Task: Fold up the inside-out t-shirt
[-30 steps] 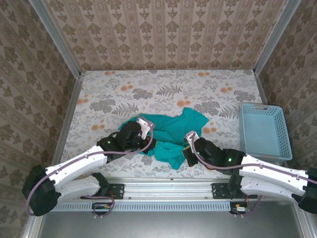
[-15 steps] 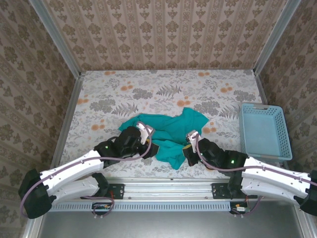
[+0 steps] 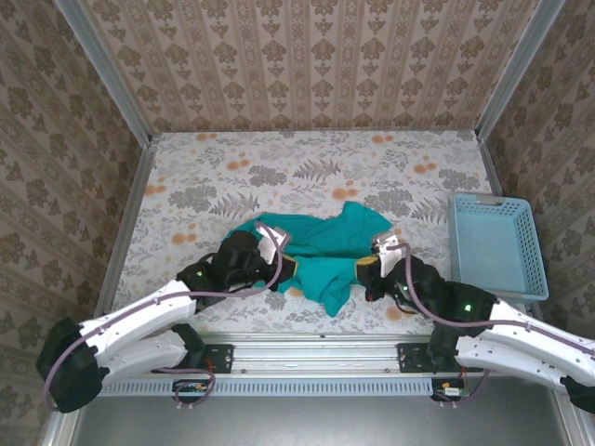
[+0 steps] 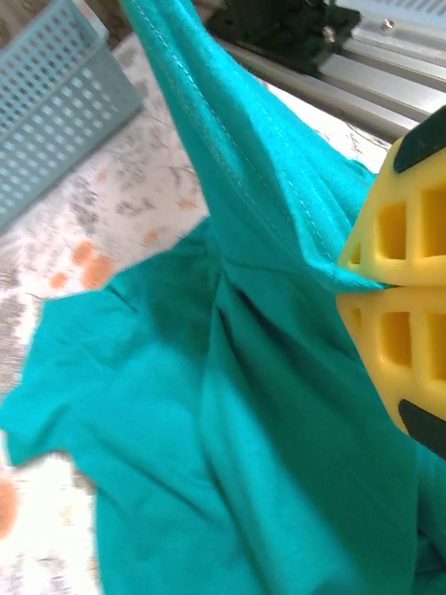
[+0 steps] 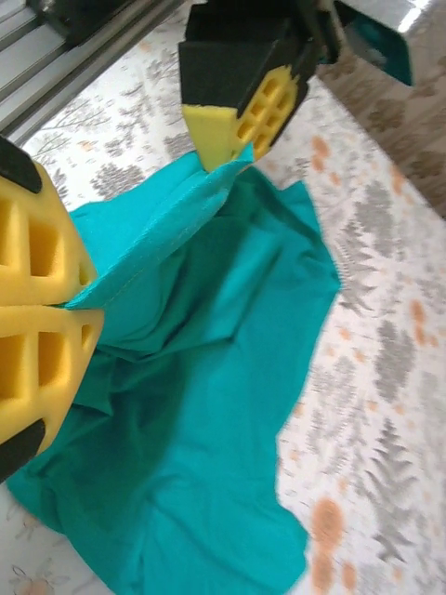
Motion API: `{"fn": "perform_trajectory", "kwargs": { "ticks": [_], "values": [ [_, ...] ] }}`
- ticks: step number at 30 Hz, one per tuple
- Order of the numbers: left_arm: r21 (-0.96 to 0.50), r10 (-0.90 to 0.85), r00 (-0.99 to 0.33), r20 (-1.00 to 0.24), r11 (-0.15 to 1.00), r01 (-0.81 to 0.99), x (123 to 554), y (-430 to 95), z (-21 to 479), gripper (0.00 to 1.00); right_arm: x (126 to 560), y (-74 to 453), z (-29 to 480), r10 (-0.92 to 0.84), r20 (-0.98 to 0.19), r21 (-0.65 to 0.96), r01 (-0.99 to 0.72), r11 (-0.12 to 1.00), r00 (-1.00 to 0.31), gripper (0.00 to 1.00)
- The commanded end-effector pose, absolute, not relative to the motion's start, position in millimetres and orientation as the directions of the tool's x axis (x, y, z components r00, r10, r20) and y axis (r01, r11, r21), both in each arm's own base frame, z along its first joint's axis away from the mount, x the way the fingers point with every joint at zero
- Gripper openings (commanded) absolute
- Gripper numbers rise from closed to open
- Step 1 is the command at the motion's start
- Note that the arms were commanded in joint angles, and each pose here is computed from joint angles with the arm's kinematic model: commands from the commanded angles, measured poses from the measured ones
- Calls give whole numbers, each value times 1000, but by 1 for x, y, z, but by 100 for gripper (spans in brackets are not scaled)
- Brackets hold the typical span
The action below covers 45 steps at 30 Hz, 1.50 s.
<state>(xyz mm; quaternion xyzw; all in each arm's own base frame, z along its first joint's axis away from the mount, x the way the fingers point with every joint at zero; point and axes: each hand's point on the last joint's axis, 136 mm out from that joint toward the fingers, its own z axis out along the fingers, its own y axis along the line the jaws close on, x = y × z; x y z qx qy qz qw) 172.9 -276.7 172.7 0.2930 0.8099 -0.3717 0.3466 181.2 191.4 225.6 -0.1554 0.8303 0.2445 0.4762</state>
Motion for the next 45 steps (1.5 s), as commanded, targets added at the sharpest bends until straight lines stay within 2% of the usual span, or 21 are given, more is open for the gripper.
{"fn": "perform_trajectory", "kwargs": {
  "ticks": [1,3,4,8,11,14,18,25,27,31,36,37,41,45],
  "values": [
    [-356,142,-566,-812,648,674,190,-257,195,8,188,163,253,7,-891,213,-404,890,-455,0],
    [-323,111,-607,-787,764,559,202,-233,187,35,189,157,259,-6,-892,190,-387,902,-452,0],
    [-308,98,-632,-769,809,501,205,-222,182,40,190,155,264,-6,-894,182,-377,908,-447,0],
    [-229,45,-791,-611,946,231,201,-177,142,54,197,157,283,-37,-904,133,-362,923,-426,0],
    [-216,-1,-872,-490,969,120,193,-173,107,62,203,167,291,-73,-906,100,-378,920,-417,0],
    [-243,-50,-890,-454,968,69,197,-179,88,66,207,174,293,-93,-904,84,-388,918,-416,0],
    [-338,-135,-884,-448,941,27,212,-188,80,67,206,176,292,-103,-903,79,-395,915,-417,0],
    [-380,-149,-904,-401,925,16,220,-203,64,60,203,167,286,-97,-901,80,-383,920,-423,0],
    [-384,-150,-911,-384,923,10,219,-205,59,55,202,164,286,-90,-903,83,-376,923,-420,0],
    [-371,-142,-916,-375,929,8,221,-203,55,36,204,154,288,-84,-905,69,-337,939,-417,0],
    [-373,-126,-901,-416,927,43,233,-198,71,4,207,136,295,-105,-905,10,-268,963,-411,0],
    [-375,-120,-893,-434,925,58,237,-196,79,0,208,133,297,-111,-905,-1,-257,966,-410,0],
    [-330,1,-805,-593,912,245,253,-196,148,0,209,114,325,-117,-920,-39,-210,977,-375,0],
    [-178,88,-590,-802,909,378,255,-174,252,0,203,87,386,-124,-953,-76,-178,981,-276,0]
  ]
}}
